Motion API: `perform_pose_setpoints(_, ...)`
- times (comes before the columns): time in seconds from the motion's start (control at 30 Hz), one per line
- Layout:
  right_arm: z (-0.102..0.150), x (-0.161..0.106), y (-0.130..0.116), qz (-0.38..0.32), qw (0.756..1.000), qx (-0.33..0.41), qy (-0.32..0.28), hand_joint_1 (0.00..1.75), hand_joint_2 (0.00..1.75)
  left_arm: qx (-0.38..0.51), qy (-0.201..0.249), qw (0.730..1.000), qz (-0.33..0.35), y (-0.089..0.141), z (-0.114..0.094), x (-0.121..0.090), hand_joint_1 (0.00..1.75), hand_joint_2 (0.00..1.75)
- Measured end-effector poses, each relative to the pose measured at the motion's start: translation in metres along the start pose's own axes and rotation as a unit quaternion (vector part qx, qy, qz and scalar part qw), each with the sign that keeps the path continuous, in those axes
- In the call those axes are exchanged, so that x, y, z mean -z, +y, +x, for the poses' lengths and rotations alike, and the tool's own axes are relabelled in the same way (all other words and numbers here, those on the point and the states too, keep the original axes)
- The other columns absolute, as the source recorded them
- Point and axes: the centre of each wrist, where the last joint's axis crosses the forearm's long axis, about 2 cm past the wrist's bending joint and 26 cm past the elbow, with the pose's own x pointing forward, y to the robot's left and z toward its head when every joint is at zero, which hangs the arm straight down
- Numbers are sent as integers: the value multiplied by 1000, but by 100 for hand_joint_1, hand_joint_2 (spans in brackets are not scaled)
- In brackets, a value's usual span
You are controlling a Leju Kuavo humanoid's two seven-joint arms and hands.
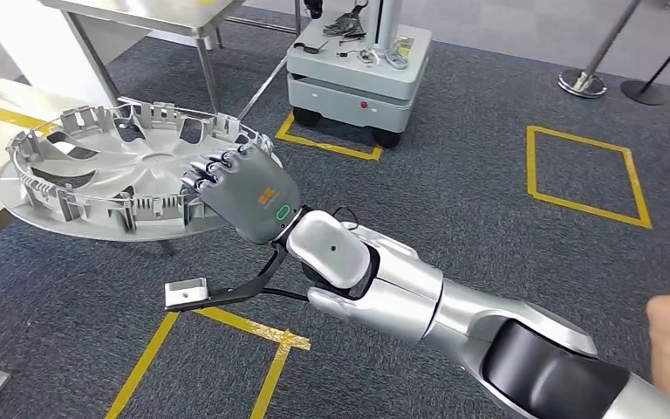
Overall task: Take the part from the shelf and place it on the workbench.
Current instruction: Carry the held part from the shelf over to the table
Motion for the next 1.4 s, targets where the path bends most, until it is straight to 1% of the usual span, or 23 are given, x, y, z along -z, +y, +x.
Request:
perform_pose_setpoints(0.23, 2, -2, 2, -16, 1000, -3, 10, 162, 175, -1, 12, 1000, 6, 6, -12, -5, 0, 0)
perform_pose_setpoints(0.4, 9, -2, 4, -23, 1000, 3, 17, 162, 175, -4, 27, 1000, 10, 9, -24, -10, 0, 0)
perform_pose_setpoints(0.6, 15, -6, 9, -20, 1000, 9, 22, 162, 175, 3, 40, 999, 14, 15, -22, -11, 0, 0)
perform_pose_setpoints(0.77, 13, -7, 8, -22, 999, 7, 25, 162, 175, 5, 16, 1000, 20, 21, -7, -8, 0, 0)
perform_pose_setpoints(0.87, 13, -7, 8, -23, 999, 7, 22, 162, 175, 8, 4, 1000, 19, 21, -3, -6, 0, 0)
perform_pose_setpoints(0.97, 13, -7, 8, -23, 1000, 7, 19, 162, 175, 15, -15, 1000, 17, 20, 6, -4, 0, 0)
perform_pose_setpoints(1.03, 13, -7, 9, -22, 1000, 9, 19, 162, 175, 21, -14, 1000, 15, 19, 11, -2, 0, 0)
perform_pose_setpoints(1.17, 12, -6, 8, -21, 999, 15, 22, 162, 175, 21, 2, 1000, 15, 19, 9, -3, 0, 0)
perform_pose_setpoints(1.27, 9, -4, 7, -17, 999, 24, 19, 162, 175, 9, -5, 1000, 18, 19, 6, -4, 0, 0)
perform_pose_setpoints(1.4, 8, -4, 8, -11, 999, 39, 21, 162, 175, -8, -6, 1000, 18, 16, -4, -5, 0, 0)
